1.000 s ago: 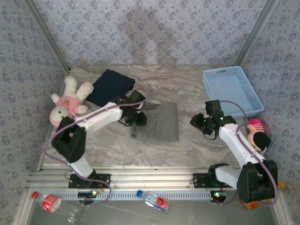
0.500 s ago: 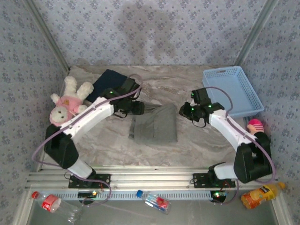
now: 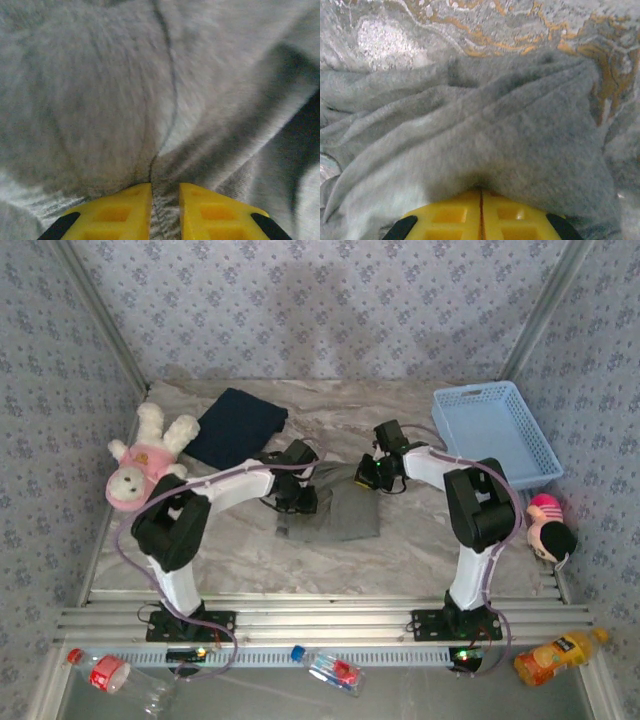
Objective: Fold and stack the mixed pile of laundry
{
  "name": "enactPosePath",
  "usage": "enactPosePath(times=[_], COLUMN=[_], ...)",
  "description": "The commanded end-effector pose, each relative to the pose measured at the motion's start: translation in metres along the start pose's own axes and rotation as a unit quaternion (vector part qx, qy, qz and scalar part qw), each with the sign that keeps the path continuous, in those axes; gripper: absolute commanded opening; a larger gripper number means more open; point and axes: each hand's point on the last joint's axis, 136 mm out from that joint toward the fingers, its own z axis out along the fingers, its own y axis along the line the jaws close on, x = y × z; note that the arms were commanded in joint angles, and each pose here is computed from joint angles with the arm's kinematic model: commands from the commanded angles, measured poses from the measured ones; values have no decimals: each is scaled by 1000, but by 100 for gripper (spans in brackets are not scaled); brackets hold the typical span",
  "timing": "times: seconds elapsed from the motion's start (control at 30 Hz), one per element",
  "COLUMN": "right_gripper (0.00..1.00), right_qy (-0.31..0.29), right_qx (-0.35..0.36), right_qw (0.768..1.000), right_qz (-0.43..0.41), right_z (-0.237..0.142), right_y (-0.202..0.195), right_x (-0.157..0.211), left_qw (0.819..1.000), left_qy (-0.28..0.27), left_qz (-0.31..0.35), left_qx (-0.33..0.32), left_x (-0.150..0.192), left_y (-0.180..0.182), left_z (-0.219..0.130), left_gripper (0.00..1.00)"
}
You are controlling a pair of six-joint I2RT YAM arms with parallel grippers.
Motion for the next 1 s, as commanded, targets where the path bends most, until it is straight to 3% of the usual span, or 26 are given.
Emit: enactPosePath(times=[0.0,0.2,0.37,0.5,0.67,0.8,0.9,0.97], right_gripper=[10,11,11,12,14,16,16,16], right_qy=[-8,13,31,25,-13,-29,-38,-36], right_qx=[37,84,102,88,55,29,10,-12], right_qw=[999,996,994,995,998,999,999,999], right_qz=[30,21,38,40,35,6,-12,-22], right_z=[11,-5,-23,-34,-62,-87,-96,-94], right_y=[-25,-49,-68,-56,-28,-5,10,24], right_x=[-8,25,78,108,104,93,84,80], left_qw=[998,995,993,994,991,991,992,994], left_qy=[23,29,5,-9,-37,-53,-65,-71], left_qz=[-8,-3,43,67,86,95,95,84], left_qx=[-50,-97,-106,-90,-94,-81,-50,-9], left_x=[4,-25,-79,-114,-148,-144,-120,-94], left_y=[30,54,39,17,1,-13,-28,-39], left_z=[15,19,7,3,-33,-75,-100,-108], left_gripper=[22,25,32,45,57,59,59,53])
